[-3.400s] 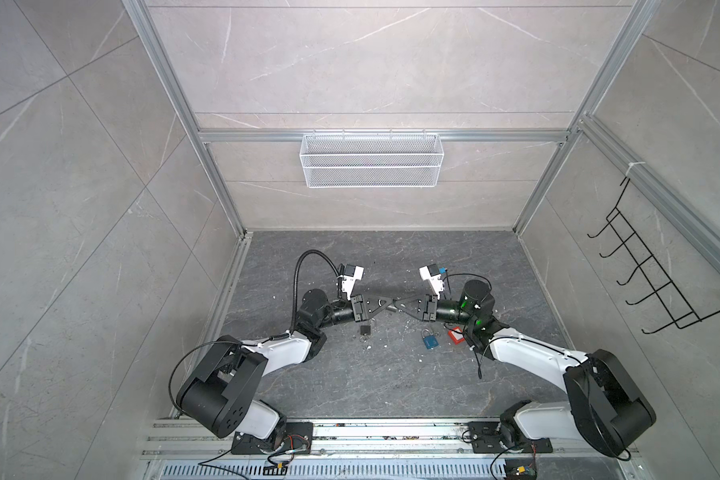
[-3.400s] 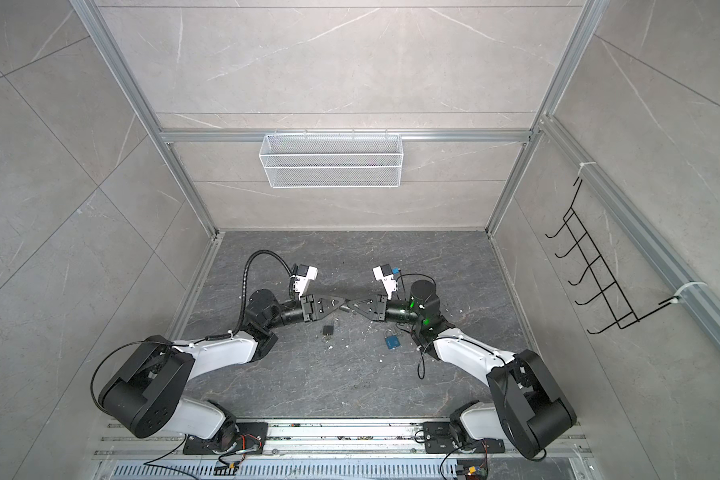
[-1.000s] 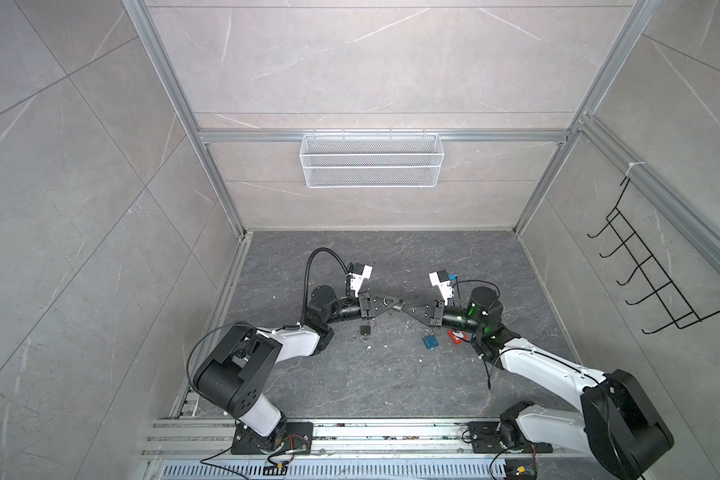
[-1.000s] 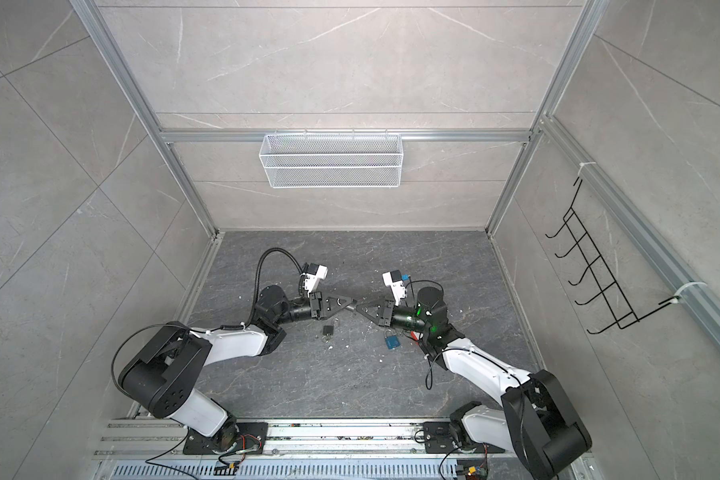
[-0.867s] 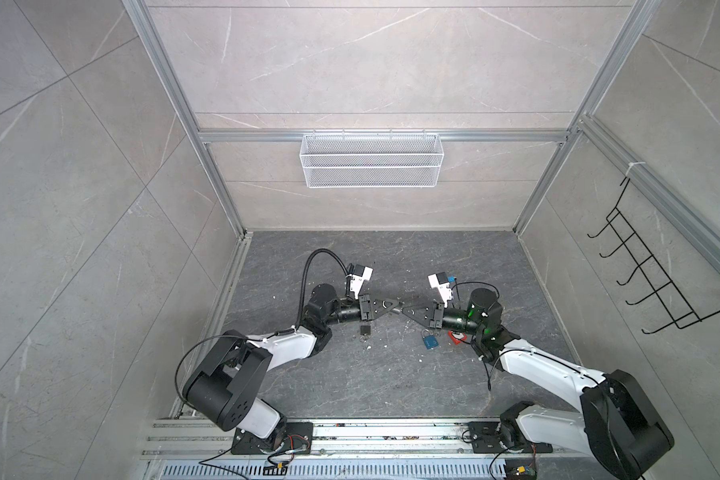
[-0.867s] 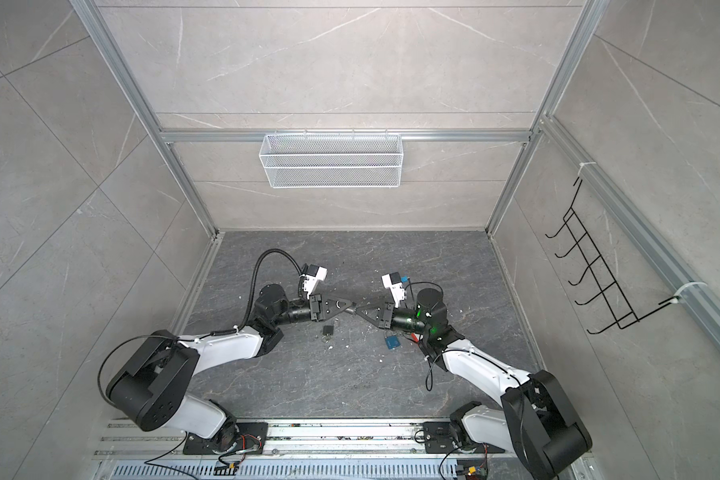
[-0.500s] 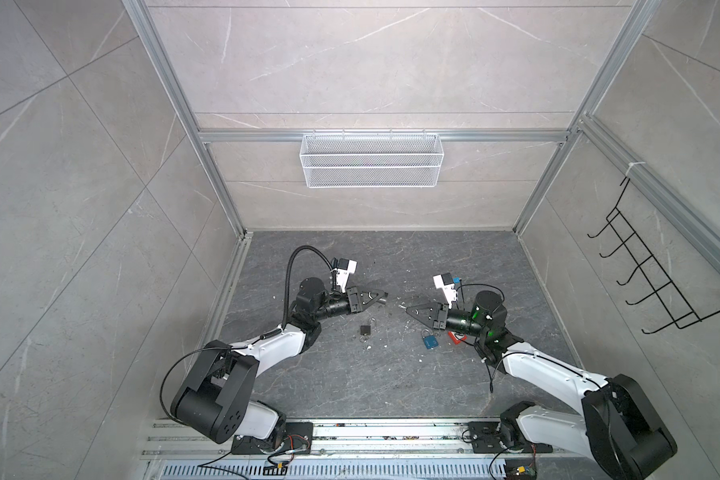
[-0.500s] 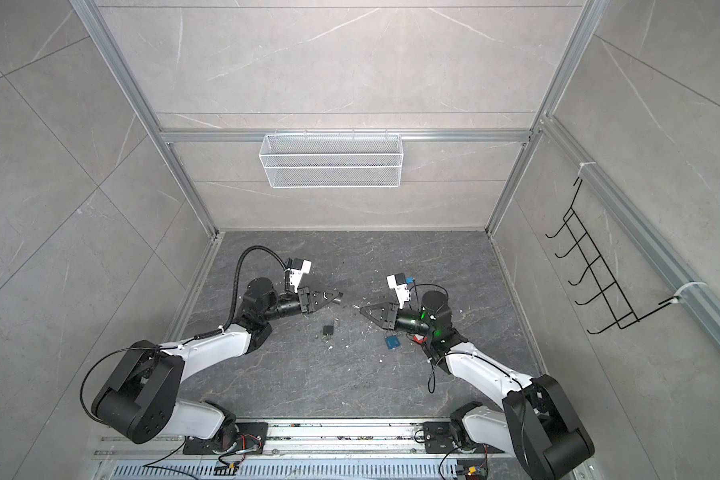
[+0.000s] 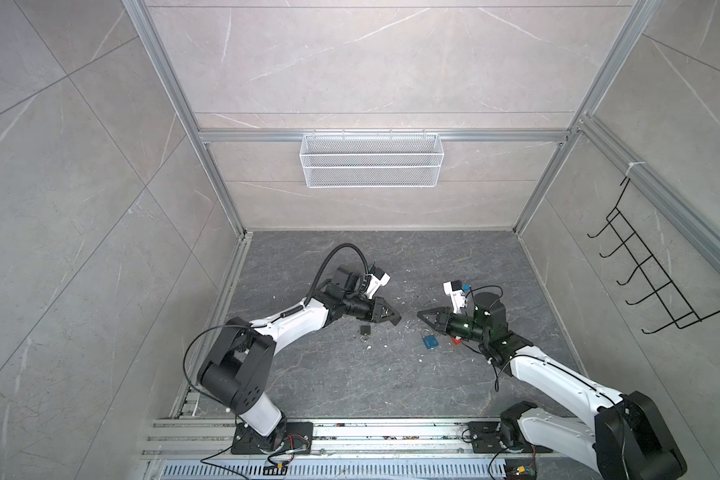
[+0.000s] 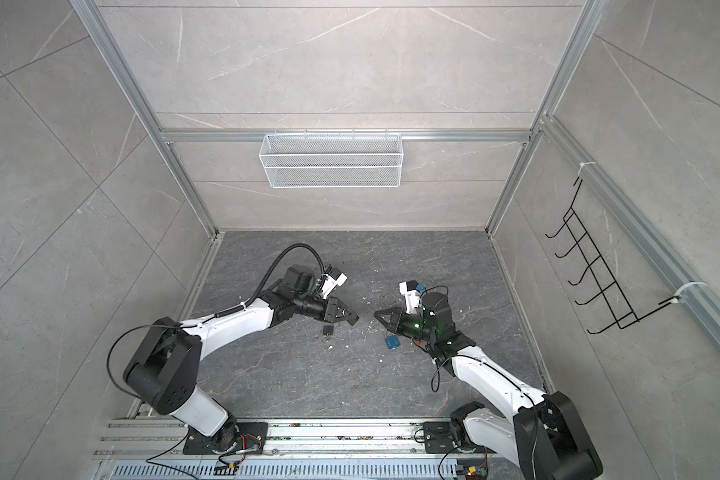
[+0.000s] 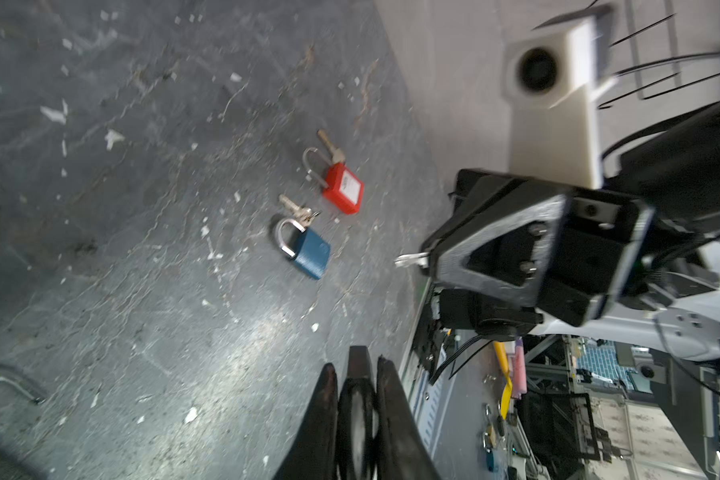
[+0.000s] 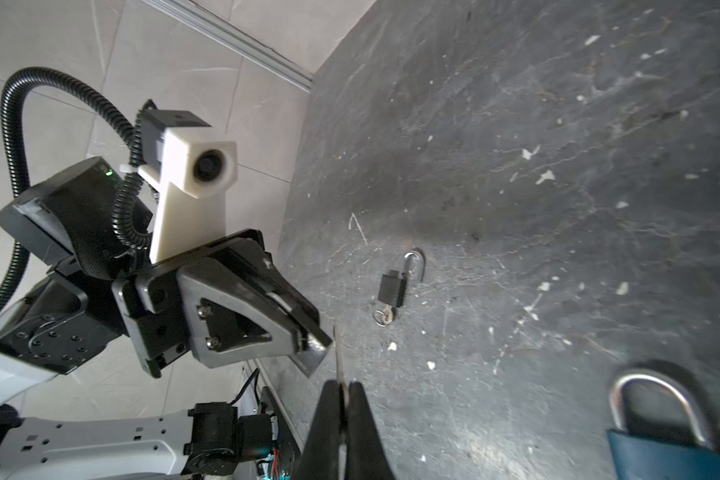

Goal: Lock with the key

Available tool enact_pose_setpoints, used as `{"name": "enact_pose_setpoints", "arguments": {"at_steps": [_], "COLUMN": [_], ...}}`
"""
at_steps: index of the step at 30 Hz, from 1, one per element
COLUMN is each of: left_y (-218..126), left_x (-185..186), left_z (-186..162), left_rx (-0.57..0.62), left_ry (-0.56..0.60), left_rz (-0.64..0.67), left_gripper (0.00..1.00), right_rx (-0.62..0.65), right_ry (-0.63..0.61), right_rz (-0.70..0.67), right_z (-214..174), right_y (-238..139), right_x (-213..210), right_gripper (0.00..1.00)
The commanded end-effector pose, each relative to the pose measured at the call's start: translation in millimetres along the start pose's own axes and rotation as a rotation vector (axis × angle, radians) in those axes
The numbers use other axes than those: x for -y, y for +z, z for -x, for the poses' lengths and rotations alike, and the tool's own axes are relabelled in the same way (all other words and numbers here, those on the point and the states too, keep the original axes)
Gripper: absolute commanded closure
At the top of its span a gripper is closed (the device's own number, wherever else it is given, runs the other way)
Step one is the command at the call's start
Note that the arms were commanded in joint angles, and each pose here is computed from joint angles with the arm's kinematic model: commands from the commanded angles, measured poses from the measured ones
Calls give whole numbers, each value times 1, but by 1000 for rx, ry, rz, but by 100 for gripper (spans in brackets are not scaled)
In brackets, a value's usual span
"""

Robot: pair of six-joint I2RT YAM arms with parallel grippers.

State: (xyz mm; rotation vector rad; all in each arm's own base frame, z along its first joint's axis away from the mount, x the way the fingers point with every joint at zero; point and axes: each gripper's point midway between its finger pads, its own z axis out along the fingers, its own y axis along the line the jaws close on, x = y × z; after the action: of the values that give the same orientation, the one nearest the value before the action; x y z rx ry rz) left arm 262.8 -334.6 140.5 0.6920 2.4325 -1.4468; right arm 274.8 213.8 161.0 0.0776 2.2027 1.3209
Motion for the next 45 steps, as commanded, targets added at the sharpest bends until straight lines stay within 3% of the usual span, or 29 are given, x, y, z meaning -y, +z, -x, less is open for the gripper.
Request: {"name": "enact_pose_setpoints", "arguments": {"at_steps": [1, 19, 35, 45], "left_y": [13, 43, 68, 77], "left_x": [-15, -42, -42, -53], "left_z": [-23, -44, -40, -41], "left_rx": [-151, -388, -411, -425], "left_ry": [-4, -27, -35, -35], "left_rz": [31, 20, -51, -46], "left_gripper": [100, 100, 100, 83], "right_rx": [20, -19, 5, 43], "right_ry": [-13, -45, -28, 1], "right_rz": [-90, -207, -326, -352], "right_z": [0, -25, -44, -50], "right_y": [-1, 17, 40, 55], "right_x": [20, 45, 77, 94], "right_gripper": [100, 100, 100, 100]}}
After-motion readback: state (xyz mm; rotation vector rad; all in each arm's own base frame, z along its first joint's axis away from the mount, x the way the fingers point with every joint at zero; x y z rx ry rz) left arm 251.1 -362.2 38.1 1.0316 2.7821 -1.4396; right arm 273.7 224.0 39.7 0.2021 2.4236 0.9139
